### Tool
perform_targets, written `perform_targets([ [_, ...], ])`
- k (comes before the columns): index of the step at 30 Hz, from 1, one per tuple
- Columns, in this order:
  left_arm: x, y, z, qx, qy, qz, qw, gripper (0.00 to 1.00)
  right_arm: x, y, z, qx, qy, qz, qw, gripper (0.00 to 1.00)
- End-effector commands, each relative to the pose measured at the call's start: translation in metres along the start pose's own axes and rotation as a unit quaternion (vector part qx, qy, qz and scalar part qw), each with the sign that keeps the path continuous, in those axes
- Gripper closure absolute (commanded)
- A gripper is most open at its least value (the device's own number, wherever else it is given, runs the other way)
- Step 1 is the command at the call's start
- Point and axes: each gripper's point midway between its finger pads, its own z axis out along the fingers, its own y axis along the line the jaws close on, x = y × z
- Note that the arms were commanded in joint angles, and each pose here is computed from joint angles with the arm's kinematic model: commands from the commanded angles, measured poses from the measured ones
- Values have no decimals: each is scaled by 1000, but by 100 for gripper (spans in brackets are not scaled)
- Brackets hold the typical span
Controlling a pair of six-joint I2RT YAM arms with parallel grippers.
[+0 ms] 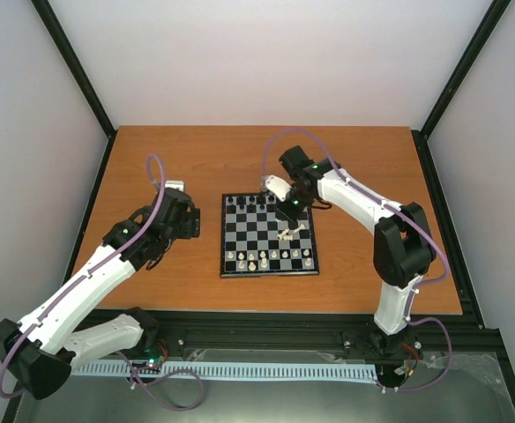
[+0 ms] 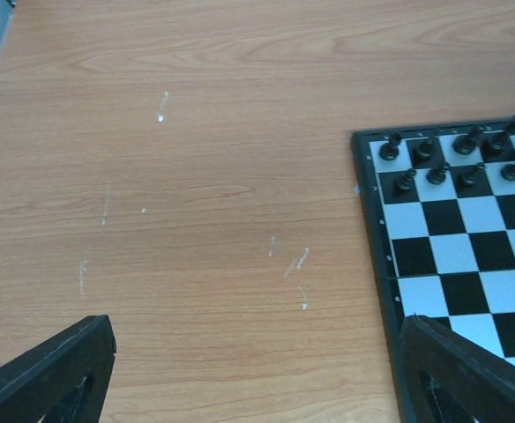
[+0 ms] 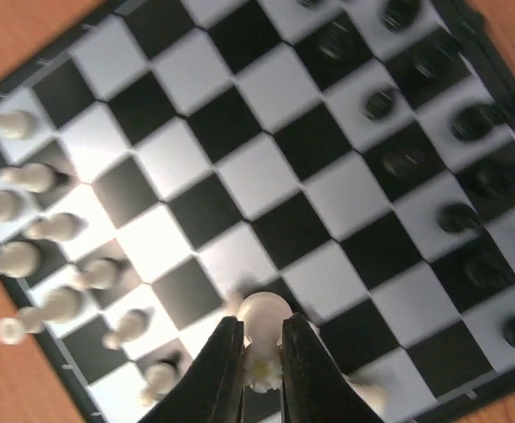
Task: Set up the chess pieces on the board
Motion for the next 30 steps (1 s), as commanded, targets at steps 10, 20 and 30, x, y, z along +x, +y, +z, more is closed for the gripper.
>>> perform_targets([
  [10,-23,41,-12,-88,-51,-61,993,6,-51,130,17,-71,10,-159,985,89],
  [20,-31,56,-28,-109,-82,-72,988,4,-40,172,70,-83,63,-211,972,89],
  [30,-30,53,-26,-102,-78,-68,989,4,-38,175,86,-78,74,-217,970,89],
])
